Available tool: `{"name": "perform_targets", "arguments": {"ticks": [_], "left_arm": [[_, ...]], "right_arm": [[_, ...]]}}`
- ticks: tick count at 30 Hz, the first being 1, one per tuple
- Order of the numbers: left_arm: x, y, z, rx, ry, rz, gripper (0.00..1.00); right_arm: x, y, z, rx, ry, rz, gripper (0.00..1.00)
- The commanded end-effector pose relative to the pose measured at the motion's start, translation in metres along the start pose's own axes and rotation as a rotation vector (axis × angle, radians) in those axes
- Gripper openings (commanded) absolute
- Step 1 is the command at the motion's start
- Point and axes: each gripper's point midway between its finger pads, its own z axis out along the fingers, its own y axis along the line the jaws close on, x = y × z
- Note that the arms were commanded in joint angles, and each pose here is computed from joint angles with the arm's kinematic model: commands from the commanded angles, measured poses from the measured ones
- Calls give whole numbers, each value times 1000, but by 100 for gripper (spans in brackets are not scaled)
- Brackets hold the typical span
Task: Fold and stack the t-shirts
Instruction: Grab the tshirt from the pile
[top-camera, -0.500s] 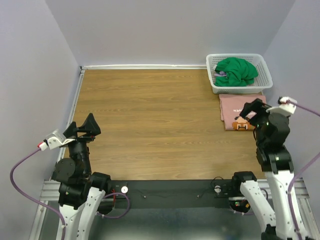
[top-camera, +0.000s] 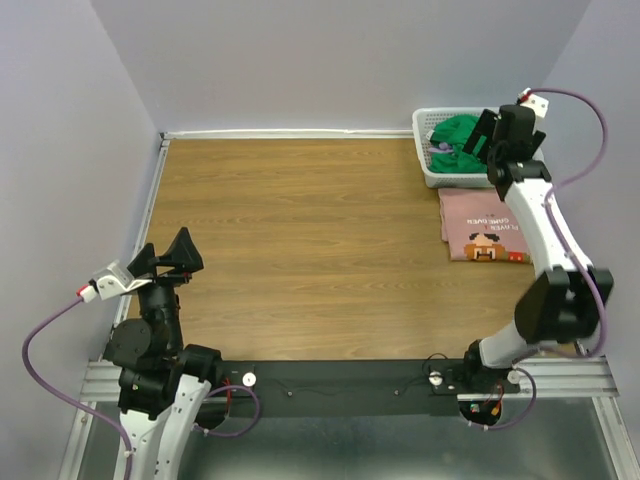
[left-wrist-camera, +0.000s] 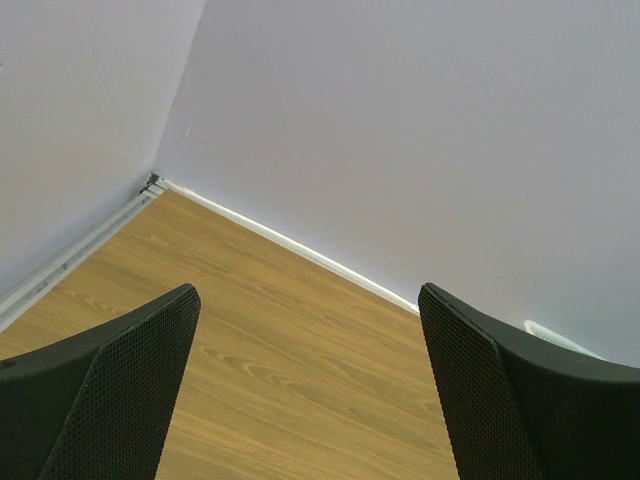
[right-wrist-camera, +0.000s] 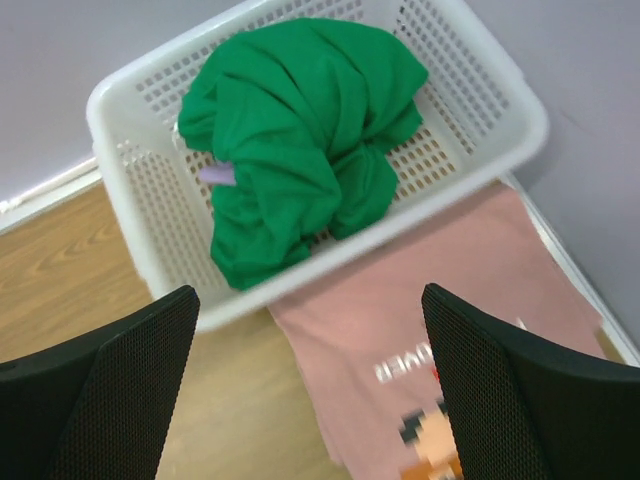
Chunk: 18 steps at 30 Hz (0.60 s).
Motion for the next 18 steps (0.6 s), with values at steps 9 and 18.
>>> {"name": "perform_targets", "arguments": {"ticks": [9, 18], "left_arm": [[4, -5, 2, 34, 1, 21, 98], [14, -5, 8, 26, 42, 48, 98]], "right_arm": [[55, 9, 149, -106, 213, 29, 88], [78, 17, 185, -193, 234, -62, 70]]}}
